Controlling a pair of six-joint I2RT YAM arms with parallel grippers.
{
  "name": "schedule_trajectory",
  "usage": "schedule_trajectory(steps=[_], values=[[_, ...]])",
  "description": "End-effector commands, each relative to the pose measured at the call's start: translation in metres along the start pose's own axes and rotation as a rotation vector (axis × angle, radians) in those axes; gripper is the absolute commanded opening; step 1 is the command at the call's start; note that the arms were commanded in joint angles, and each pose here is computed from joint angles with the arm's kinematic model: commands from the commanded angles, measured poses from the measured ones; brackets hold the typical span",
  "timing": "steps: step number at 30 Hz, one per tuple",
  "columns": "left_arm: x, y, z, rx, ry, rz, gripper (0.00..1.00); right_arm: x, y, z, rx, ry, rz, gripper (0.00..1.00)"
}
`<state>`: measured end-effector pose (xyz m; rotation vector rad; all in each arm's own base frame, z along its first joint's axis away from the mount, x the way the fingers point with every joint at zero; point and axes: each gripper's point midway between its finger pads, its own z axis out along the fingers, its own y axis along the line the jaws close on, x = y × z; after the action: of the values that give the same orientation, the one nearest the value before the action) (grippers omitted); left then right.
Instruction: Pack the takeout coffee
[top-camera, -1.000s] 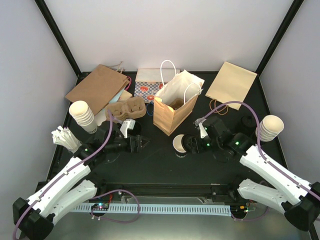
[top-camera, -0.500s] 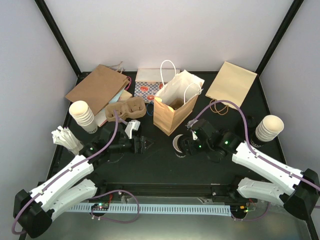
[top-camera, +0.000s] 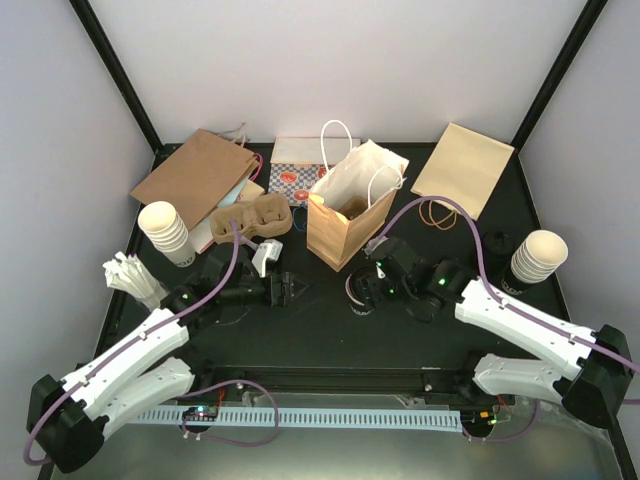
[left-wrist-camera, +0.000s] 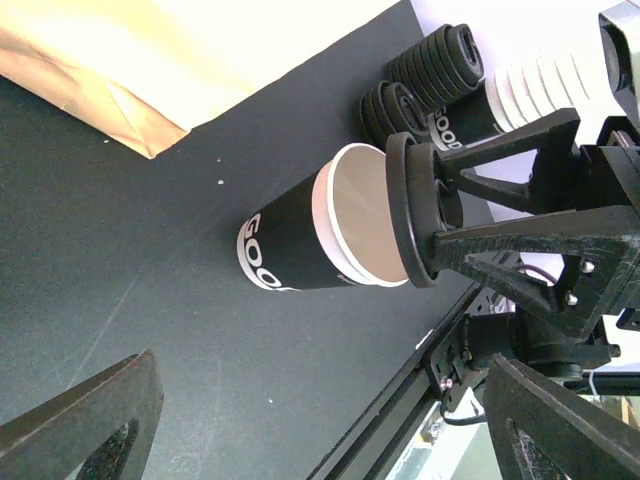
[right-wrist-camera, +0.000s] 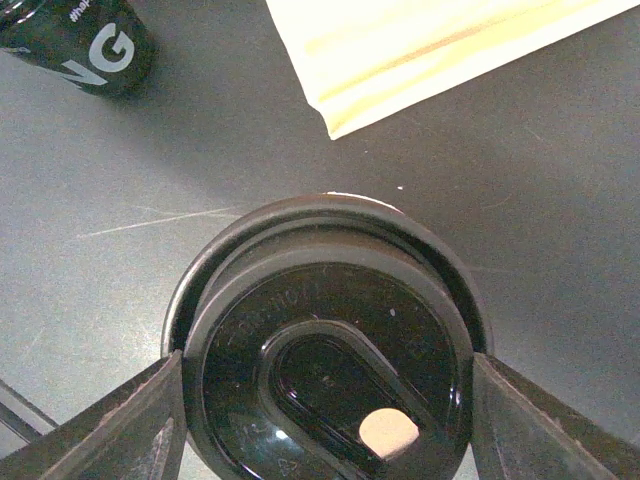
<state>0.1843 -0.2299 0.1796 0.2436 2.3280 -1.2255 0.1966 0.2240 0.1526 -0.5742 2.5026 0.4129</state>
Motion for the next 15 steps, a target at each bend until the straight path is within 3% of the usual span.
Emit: schedule_trajectory(steps=[1, 15], values=[[-0.004, -0.009, 0.001, 0.028, -0.009, 0.016, 0.9, -0.012, 0.003, -0.002, 0.01, -0.036, -0.014, 0.61], [-0.001, -0.008, 0.006, 0.029, 0.009, 0.012, 0.9, -0.004, 0.01, 0.012, 0.011, 0.009, -0.051, 0.61]])
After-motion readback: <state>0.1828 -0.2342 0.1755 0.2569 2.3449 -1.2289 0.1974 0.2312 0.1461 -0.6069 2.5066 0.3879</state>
